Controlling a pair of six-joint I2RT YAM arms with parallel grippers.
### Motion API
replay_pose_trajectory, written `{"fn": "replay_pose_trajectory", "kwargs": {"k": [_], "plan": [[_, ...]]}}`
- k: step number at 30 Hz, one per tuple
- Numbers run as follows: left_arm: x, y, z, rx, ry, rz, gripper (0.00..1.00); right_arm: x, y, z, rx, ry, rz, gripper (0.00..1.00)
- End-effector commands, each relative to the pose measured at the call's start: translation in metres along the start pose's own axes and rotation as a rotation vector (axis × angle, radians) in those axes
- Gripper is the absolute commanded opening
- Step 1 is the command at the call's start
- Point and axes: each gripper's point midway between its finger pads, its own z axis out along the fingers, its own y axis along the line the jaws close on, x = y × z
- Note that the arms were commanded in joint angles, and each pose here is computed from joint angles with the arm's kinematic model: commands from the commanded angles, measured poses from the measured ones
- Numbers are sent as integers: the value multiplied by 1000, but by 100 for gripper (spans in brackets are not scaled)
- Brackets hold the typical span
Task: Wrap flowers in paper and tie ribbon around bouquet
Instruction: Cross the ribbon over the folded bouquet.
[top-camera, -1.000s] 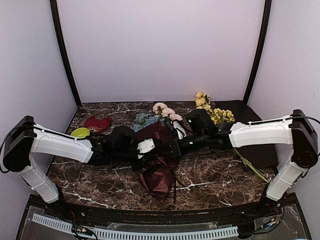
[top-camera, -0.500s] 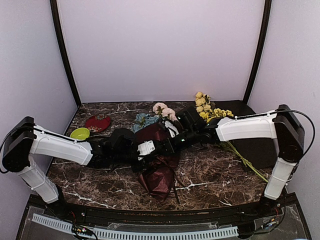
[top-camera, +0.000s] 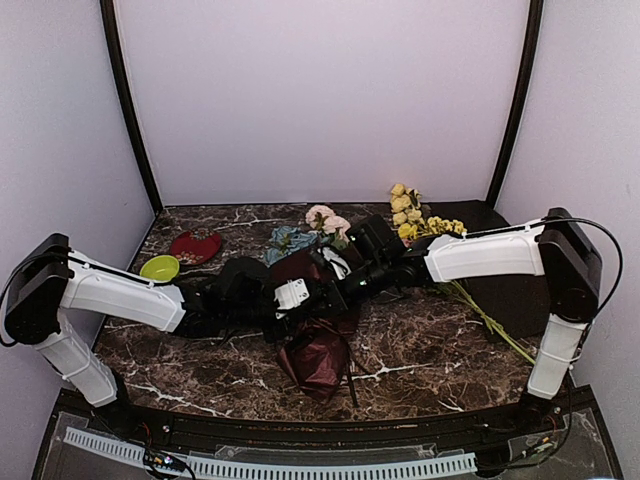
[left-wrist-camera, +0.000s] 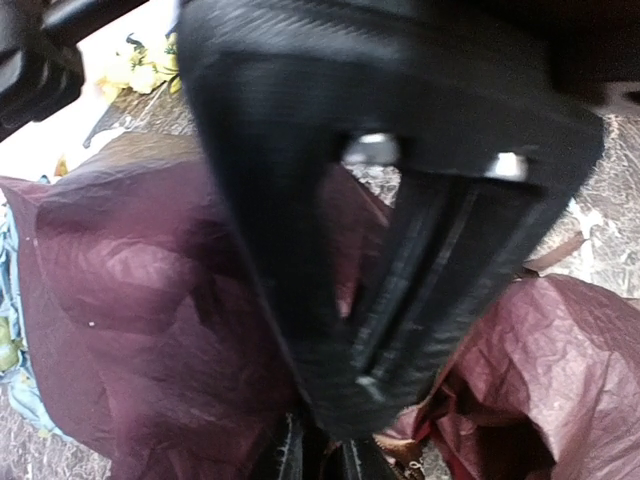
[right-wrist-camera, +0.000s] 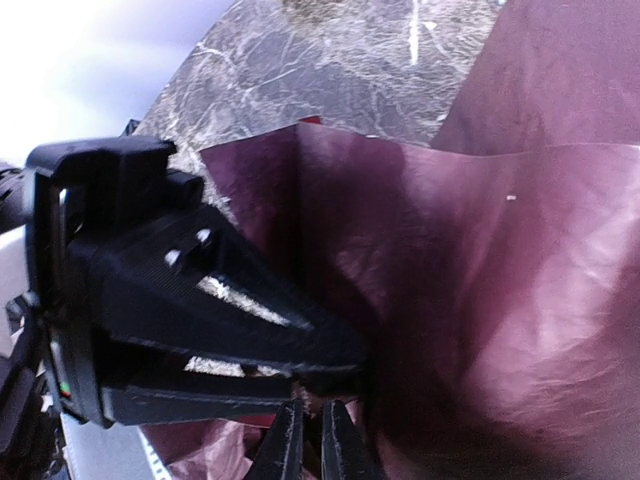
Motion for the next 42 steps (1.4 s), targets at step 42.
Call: {"fn": "replay_pose_trajectory", "kwargs": {"k": [42], "plan": [[-4,3,0,-32,-41,-12,0,-36,6,-52,-50,-110,-55,25]]}}
